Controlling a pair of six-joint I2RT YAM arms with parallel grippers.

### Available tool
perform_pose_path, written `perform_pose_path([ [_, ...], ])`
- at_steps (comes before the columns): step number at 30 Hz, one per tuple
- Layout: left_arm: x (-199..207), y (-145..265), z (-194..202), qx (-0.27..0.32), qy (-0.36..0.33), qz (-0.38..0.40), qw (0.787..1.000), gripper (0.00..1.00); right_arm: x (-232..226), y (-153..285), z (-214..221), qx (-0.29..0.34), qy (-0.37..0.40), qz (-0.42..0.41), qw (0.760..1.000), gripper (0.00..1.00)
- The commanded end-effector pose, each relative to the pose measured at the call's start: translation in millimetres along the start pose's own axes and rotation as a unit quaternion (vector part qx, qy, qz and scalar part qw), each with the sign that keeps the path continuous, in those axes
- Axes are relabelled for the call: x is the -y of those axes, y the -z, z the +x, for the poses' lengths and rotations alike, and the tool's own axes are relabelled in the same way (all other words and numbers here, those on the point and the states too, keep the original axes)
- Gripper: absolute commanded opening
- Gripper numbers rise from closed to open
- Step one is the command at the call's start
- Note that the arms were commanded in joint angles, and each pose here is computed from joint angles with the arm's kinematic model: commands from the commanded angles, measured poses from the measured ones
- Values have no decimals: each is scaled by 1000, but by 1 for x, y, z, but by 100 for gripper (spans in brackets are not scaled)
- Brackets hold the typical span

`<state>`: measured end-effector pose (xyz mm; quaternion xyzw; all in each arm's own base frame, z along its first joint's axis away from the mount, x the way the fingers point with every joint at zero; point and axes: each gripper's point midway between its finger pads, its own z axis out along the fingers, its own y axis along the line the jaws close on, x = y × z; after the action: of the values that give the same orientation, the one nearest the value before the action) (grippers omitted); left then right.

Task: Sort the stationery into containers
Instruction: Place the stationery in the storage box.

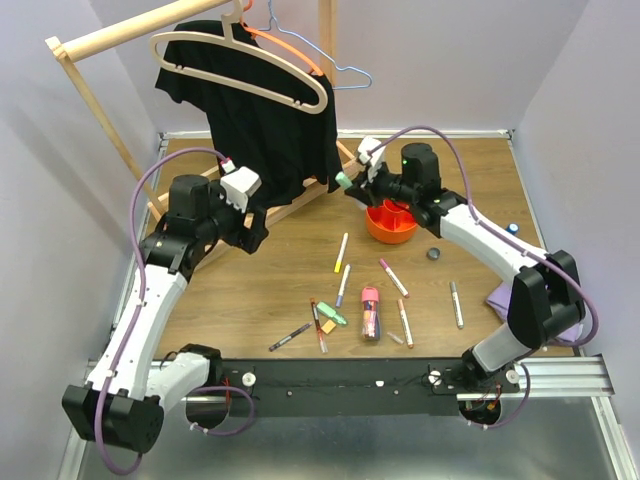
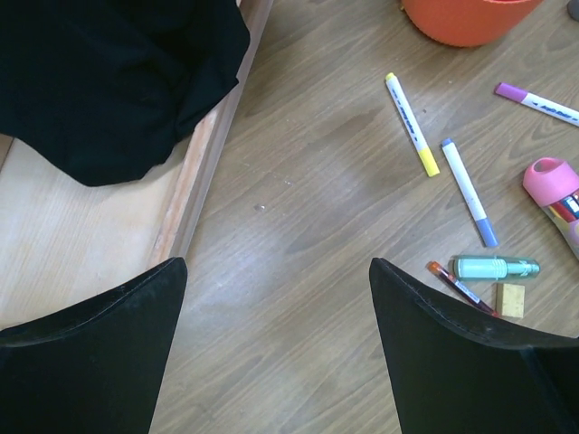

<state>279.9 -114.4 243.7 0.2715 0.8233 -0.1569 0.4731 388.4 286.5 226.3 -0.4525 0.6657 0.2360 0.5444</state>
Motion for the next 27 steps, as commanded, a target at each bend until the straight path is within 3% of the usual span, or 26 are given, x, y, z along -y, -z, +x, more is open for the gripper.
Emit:
perform_pose_path([
  [1, 3, -8, -8, 0, -4, 15, 1000, 91, 47, 11, -12, 35, 2, 70, 997, 1],
  [8, 1, -15, -13, -3, -1, 18, 1000, 91, 73, 10, 17, 12, -7, 93, 996, 1],
  [27, -7, -24, -14, -18, -4, 6, 1000, 91, 93, 2, 78, -13, -41, 114, 993, 1],
])
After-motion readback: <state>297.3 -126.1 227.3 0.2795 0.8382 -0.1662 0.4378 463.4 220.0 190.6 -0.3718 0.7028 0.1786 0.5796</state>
